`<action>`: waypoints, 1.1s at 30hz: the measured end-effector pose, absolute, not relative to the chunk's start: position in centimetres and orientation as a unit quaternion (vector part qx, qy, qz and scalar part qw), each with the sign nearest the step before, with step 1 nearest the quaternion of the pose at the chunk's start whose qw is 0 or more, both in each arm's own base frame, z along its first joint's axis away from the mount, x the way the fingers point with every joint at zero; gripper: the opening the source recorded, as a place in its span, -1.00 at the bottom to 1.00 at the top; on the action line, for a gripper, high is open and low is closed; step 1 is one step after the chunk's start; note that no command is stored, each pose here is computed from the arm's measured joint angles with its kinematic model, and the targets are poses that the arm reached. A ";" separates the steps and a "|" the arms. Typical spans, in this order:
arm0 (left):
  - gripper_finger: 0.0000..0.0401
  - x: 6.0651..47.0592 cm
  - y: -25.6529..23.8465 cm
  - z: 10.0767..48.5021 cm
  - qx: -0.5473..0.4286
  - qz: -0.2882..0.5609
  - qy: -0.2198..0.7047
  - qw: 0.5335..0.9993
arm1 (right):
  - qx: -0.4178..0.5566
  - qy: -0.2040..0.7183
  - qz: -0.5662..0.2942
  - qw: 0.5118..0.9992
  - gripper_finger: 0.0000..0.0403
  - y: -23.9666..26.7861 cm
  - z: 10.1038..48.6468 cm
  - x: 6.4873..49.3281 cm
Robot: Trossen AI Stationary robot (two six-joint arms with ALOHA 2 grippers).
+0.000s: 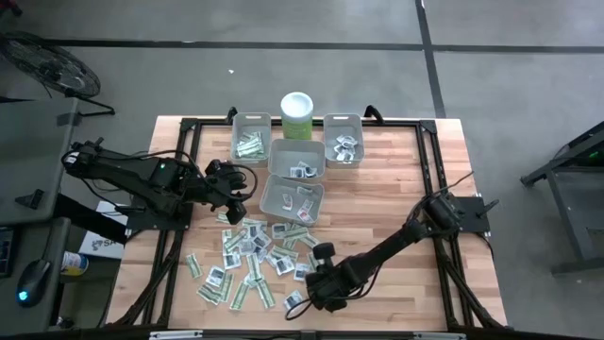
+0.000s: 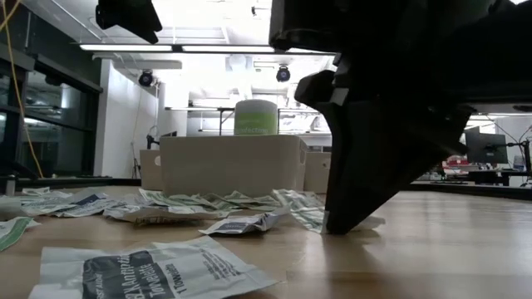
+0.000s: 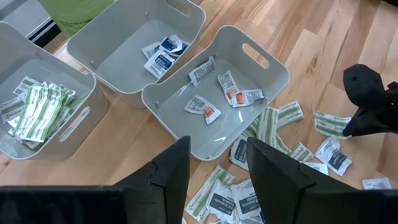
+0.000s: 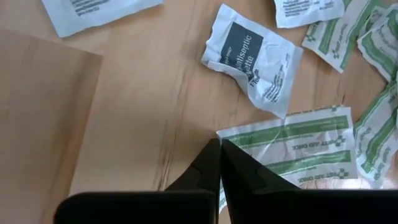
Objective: Pick & Place First Aid Supplies
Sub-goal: Put the bandage pack into the left bin
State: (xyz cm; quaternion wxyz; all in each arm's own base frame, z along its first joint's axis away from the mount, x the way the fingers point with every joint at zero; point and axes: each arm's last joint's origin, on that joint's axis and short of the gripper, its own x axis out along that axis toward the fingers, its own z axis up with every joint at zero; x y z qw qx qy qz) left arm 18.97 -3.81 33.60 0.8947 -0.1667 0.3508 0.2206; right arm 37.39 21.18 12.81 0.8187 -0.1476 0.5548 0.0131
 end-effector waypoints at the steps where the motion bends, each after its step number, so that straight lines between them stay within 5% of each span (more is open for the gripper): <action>1: -0.22 19.0 -3.8 33.6 -0.166 0.220 0.351 0.895 | -0.143 0.556 0.012 0.819 -0.99 21.3 13.1 37.6; 15: -0.22 19.0 -3.8 33.6 -0.147 0.213 0.354 0.899 | -0.060 0.587 0.045 0.806 -1.00 22.0 22.2 39.4; 33: -0.22 20.3 -4.4 34.9 -0.129 0.135 0.296 0.937 | -0.148 0.477 0.007 0.866 -1.00 18.7 34.2 39.8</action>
